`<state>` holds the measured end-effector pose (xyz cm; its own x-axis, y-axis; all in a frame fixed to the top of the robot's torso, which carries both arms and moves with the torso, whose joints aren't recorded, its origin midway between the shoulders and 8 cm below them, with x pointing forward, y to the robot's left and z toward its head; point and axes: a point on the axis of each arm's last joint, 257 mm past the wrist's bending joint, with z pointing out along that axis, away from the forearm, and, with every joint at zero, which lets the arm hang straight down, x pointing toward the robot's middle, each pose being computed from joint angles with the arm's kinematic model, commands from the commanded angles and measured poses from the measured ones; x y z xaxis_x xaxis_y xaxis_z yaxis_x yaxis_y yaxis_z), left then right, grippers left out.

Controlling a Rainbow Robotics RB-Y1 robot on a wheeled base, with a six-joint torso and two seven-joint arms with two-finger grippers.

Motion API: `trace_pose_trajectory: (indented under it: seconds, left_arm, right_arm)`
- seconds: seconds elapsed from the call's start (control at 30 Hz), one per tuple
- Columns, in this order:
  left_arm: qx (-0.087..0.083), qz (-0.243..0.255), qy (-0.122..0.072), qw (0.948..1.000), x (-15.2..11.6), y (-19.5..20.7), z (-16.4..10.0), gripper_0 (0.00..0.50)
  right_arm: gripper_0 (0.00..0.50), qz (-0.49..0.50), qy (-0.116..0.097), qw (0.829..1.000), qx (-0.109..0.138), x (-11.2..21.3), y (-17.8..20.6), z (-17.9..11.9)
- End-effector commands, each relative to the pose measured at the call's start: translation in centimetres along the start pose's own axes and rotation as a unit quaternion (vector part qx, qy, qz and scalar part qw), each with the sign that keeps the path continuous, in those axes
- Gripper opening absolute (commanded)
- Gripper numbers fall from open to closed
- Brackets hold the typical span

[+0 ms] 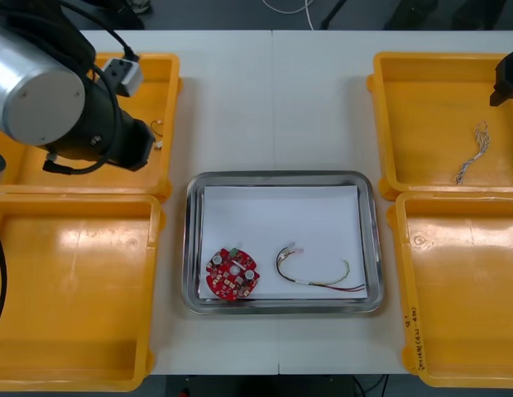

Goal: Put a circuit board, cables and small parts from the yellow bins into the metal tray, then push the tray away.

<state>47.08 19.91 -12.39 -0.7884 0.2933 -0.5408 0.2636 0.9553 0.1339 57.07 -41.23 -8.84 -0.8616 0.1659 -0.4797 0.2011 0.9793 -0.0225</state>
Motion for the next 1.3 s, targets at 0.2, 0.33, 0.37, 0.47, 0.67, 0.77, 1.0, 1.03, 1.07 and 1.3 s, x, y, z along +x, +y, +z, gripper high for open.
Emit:
trace_pose_trajectory:
  seconds: [0.2, 0.33, 0.37, 0.47, 0.67, 0.77, 1.0, 1.03, 1.07, 1.3]
  left_arm:
    - [0.031, 0.064, 0.011, 0.9974, 0.3, -7.7, -0.1, 0.002]
    - [0.040, 0.078, 0.023, 0.9959, 1.3, -9.5, 0.5, 0.001]
    - [0.042, 0.081, 0.025, 0.9955, 1.5, -10.0, 0.6, 0.002]
    - [0.052, 0.087, 0.021, 0.9946, 1.5, -11.5, 0.9, 0.001]
    - [0.067, 0.089, 0.018, 0.9936, 1.2, -13.8, 1.8, 0.001]
    - [0.074, 0.087, 0.017, 0.9933, 0.9, -14.8, 2.6, 0.002]
    - [0.073, 0.085, 0.021, 0.9935, 0.9, -15.5, 5.2, 0.001]
    - [0.071, 0.086, 0.022, 0.9935, 1.0, -15.5, 5.5, 0.001]
    - [0.069, 0.087, 0.023, 0.9936, 1.0, -15.5, 5.8, 0.001]
    - [0.063, 0.083, 0.037, 0.9939, 1.7, -15.1, 8.0, 0.001]
  right_arm:
    - [0.500, 0.112, -0.023, 0.993, -0.021, -3.8, 0.6, -1.8]
    - [0.500, 0.145, -0.020, 0.989, -0.017, -3.7, 0.1, -0.2]
    - [0.500, 0.148, -0.019, 0.989, -0.015, -3.6, -0.1, 0.3]
    - [0.500, 0.158, -0.015, 0.987, -0.009, -3.3, -0.8, 1.2]
    - [0.500, 0.180, -0.002, 0.984, 0.002, -2.2, -1.8, 3.2]
    - [0.500, 0.199, 0.001, 0.980, 0.003, -1.8, -2.3, 4.3]
    - [0.500, 0.248, -0.008, 0.969, 0.007, -1.6, -2.9, 6.4]
    - [0.500, 0.250, -0.008, 0.968, 0.006, -1.6, -2.9, 6.6]
    - [0.500, 0.254, -0.009, 0.967, 0.006, -1.5, -3.0, 6.9]
    - [0.500, 0.278, -0.010, 0.961, -0.002, -1.1, -2.9, 8.5]
